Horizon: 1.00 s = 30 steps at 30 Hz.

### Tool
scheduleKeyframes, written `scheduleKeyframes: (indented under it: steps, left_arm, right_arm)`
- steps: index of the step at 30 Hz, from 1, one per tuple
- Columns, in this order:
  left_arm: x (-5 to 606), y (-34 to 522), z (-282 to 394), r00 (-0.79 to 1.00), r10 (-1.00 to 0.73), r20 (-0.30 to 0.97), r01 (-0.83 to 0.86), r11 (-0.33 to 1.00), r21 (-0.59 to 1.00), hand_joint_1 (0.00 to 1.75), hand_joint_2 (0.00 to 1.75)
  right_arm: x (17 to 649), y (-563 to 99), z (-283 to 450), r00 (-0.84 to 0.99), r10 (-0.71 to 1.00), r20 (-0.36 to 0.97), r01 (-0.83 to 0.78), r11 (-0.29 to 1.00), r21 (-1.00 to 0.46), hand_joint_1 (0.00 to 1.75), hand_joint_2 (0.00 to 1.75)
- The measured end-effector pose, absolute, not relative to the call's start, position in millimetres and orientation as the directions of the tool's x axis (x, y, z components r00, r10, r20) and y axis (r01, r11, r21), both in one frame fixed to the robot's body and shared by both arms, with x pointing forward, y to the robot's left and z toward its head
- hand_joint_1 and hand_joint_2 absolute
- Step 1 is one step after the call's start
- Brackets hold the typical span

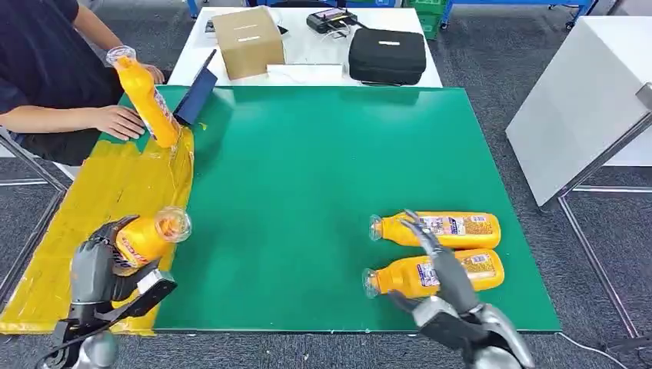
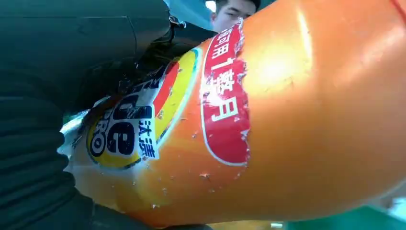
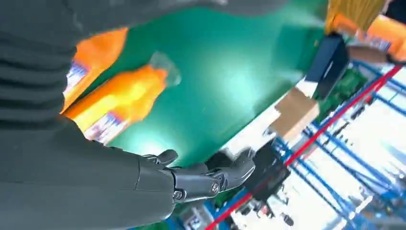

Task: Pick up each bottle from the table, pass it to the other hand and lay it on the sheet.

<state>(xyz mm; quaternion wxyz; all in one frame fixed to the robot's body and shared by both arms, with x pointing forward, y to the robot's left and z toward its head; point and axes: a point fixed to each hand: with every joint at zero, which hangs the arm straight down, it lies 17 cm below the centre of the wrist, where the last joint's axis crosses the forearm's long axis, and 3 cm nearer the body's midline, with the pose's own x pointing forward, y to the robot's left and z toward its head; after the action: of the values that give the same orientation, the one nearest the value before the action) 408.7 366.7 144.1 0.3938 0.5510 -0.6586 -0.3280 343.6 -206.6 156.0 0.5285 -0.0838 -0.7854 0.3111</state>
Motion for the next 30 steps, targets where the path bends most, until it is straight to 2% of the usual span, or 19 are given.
scheduleKeyframes:
  steps: [5,13,22,23,24,30]
  left_arm:
    - [409,386,106,0.003,-0.999,-0.051,-0.365,-0.049,0.93,1.75,1.75]
    - [415,397,50,-0.016,-0.983,-0.182,-0.167,-0.176,0.97,1.75,1.75]
    - [419,399,43,-0.036,-0.977,-0.211,-0.142,-0.204,0.969,1.75,1.75]
    - [420,399,42,-0.038,-0.976,-0.212,-0.14,-0.205,0.969,0.0,1.75]
    - [420,399,42,-0.039,-0.976,-0.212,-0.139,-0.205,0.969,0.0,0.0]
    - [424,396,33,-0.065,-0.975,-0.212,-0.103,-0.204,0.973,0.0,0.0]
  right_arm:
    - [339,-249,172,-0.424,0.473,0.773,-0.176,0.794,-0.582,0.0,0.0]
    - [341,-269,184,-0.437,0.505,0.744,-0.153,0.773,-0.615,0.0,0.0]
    - [343,-275,186,-0.436,0.514,0.739,-0.14,0.772,-0.62,0.0,0.0]
    - [343,-275,187,-0.435,0.516,0.738,-0.138,0.772,-0.62,0.0,0.0]
    - [343,-276,187,-0.435,0.517,0.737,-0.136,0.772,-0.621,0.0,0.0]
    - [352,-276,197,-0.455,0.52,0.723,-0.128,0.765,-0.631,0.0,0.0]
